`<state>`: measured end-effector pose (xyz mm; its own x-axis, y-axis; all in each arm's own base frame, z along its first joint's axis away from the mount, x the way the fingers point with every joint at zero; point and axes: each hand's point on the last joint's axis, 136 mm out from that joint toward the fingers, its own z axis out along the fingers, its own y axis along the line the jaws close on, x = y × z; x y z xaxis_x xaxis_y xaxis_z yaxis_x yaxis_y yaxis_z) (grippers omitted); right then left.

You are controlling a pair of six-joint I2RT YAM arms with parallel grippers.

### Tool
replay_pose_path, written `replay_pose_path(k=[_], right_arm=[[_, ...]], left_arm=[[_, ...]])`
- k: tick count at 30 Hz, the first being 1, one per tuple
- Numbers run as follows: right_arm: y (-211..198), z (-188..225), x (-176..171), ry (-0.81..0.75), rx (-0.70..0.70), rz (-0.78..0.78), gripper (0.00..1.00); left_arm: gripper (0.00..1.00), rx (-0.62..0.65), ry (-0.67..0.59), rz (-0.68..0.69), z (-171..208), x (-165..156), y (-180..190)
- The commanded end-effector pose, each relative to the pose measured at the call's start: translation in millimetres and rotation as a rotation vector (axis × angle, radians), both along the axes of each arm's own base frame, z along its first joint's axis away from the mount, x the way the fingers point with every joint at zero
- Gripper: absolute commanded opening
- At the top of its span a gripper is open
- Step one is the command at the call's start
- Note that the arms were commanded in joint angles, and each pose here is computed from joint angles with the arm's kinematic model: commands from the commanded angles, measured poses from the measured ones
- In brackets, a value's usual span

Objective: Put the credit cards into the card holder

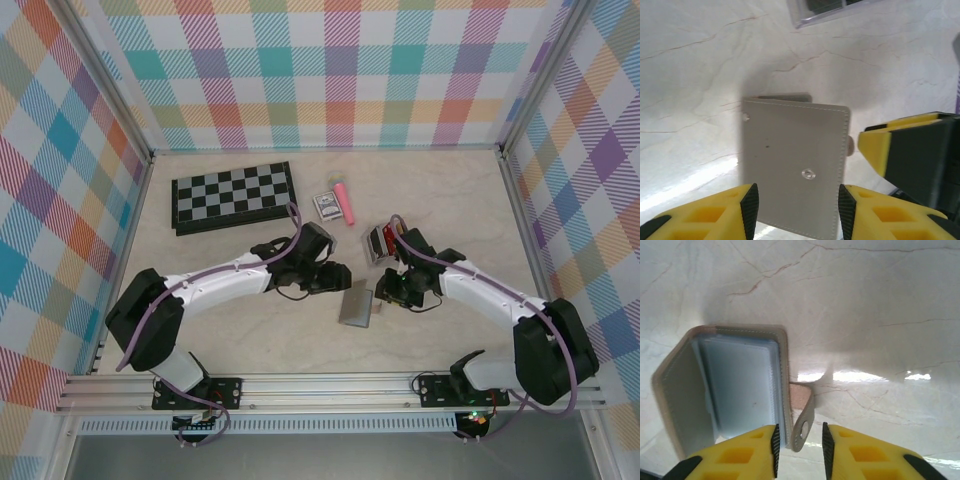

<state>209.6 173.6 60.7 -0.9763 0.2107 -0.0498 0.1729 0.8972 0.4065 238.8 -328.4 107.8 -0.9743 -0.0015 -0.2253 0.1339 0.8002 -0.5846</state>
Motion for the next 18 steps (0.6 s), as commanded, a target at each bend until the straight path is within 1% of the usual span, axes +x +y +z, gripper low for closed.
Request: replay_pose_path(k=[1, 5, 7, 11, 13, 15, 18], right_arm=[[9.4, -1.1, -1.3, 0.030, 0.037, 0.030, 0.33], [13.3, -7.5, -2.9, 0.060, 0.034, 0.043, 0.32], [9.5, -9.2, -3.8, 0.068, 0.007, 0.039, 0.24], [4.6, -5.2, -4.8, 0.053, -0.012, 0.038, 0.18], [4.7, -2.4, -5.3, 0.046, -0.008, 0.044, 0.10], [3.3, -1.7, -5.9, 0.047, -0.013, 0.039, 0.05], [3.1, 0.8, -5.2, 0.038, -0.010, 0.034, 0.02]], left_arm=[[0.47, 0.054, 0.048, 0.030, -21.1, -0.6, 11.6], [0.47, 0.053, 0.068, 0.032, -29.4, -1.9, 10.1], [0.47, 0.054, 0.074, 0.027, -32.0, -2.9, 9.5], [0.46, 0.042, 0.088, 0.012, -34.6, -4.1, 5.5], [0.46, 0.044, 0.098, 0.004, -38.6, -5.6, 4.7], [0.46, 0.052, 0.107, -0.003, -42.7, -6.0, 4.1], [0.47, 0.058, 0.117, -0.026, -48.3, -8.7, -0.3]])
